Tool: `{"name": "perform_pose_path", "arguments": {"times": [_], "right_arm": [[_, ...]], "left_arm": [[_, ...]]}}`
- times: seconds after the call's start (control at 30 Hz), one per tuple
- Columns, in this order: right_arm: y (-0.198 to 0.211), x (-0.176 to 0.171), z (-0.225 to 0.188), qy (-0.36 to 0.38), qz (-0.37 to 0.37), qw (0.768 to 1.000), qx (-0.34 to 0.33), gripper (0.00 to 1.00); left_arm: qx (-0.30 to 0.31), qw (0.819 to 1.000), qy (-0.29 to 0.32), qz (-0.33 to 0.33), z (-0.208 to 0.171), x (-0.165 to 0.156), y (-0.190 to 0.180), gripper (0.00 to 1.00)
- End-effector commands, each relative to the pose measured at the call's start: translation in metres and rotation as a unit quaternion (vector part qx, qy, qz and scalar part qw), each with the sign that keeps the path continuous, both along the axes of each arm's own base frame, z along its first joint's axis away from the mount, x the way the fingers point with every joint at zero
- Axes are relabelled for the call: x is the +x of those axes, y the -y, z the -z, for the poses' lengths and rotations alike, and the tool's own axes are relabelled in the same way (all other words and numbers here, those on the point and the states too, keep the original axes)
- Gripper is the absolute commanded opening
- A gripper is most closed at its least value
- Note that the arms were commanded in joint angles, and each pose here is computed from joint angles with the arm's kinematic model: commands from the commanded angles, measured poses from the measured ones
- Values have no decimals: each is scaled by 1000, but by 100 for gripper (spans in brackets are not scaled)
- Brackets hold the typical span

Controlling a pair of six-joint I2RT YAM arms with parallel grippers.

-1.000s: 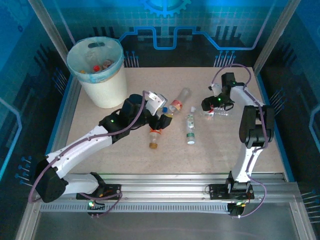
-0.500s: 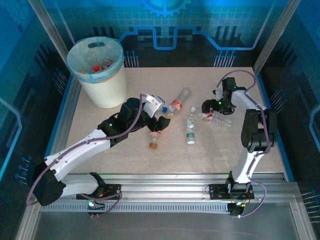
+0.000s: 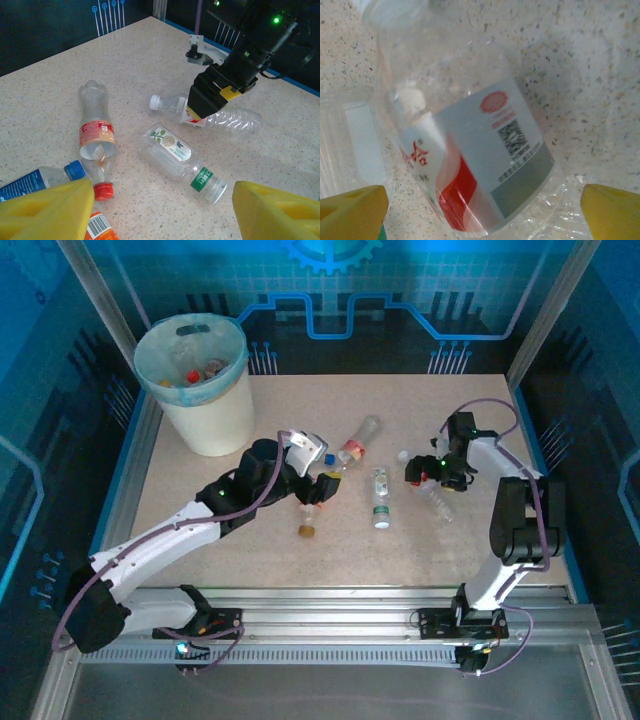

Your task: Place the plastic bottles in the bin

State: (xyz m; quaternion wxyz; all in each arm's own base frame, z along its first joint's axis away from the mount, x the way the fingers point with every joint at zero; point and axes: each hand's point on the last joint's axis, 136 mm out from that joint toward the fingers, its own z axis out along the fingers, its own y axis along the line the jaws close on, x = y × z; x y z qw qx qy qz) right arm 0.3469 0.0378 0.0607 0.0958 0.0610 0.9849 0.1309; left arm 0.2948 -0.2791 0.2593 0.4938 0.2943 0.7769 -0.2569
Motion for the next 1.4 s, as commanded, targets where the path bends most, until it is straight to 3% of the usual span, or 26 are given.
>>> {"name": "perform_pose_path", "arguments": {"times": [0.0, 0.37, 0.5, 0.67, 0.8, 1.13, 1.23, 1.37], "right_arm": [[-6, -15, 0, -14, 9, 1000, 15, 100], [1, -29, 23, -41, 6, 999, -30, 100], [3, -30, 19, -39, 6, 998, -43, 91], [-4, -32, 9, -27, -9, 999, -38, 70], [-6, -35, -5, -7, -13, 999, -37, 68], [-23, -35, -80, 116, -40, 992, -1, 65], [-50, -37, -123, 200, -80, 975, 52, 63], [-89, -47, -179, 300, -147, 934, 128, 61]], "left_arm": [[-19, 1000, 9, -5, -11, 5, 4, 74], [-23, 1000, 1, -12, -8, 2, 0, 74], [-26, 1000, 0, -17, -12, 0, -3, 74], [-36, 999, 2, -31, -23, 0, -8, 74], [-47, 998, 6, -40, -34, -1, -12, 75], [-82, 994, 4, -76, -65, 3, -21, 76], [-112, 989, -3, -96, -76, 9, -22, 81], [-139, 982, -36, -122, -83, 23, -19, 82]]}}
